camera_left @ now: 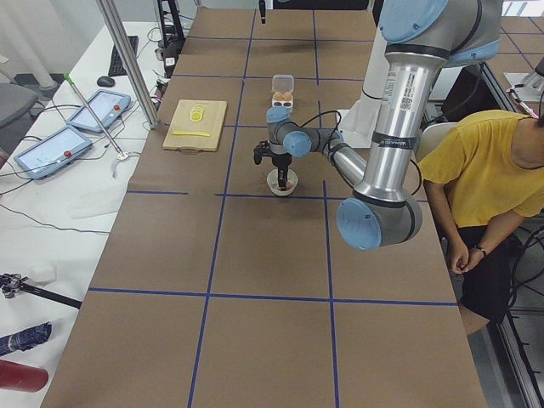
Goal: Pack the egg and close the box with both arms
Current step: 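Close the left gripper on the brown egg inside the bowl, then lift the egg with the left gripper and carry it to the carton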
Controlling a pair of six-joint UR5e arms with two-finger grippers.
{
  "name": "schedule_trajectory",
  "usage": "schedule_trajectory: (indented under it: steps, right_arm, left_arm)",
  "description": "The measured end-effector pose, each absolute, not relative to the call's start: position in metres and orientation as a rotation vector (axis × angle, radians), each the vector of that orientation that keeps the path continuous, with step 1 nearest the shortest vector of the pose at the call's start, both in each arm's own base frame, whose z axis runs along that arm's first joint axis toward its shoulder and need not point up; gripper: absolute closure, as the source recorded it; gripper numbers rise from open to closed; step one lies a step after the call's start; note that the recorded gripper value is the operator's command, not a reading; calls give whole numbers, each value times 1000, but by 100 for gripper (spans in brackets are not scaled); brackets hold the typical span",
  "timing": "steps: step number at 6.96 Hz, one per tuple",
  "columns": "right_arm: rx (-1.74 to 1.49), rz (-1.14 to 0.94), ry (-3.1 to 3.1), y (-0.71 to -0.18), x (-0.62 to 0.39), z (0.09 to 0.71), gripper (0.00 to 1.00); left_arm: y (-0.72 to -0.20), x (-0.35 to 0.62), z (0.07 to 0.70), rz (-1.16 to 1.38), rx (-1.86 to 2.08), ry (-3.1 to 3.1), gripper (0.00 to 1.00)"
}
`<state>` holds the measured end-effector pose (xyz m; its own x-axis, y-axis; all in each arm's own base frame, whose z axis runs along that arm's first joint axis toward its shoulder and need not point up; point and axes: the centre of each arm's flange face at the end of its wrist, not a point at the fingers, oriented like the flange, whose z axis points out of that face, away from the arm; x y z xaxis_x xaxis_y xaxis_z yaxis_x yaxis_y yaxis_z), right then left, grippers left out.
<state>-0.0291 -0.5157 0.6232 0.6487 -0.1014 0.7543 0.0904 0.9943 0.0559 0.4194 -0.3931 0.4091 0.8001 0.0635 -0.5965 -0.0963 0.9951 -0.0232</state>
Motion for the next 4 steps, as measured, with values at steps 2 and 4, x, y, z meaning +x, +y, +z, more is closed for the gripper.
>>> schedule_trajectory:
  steps: [2, 4]
  right_arm:
    - [15, -109, -859, -516, -29, 623, 0]
    - [17, -110, -860, -516, -29, 622, 0]
  left_arm:
    - [-393, 413, 386, 87, -35, 660, 100]
    - [-406, 414, 324, 71, -30, 658, 100]
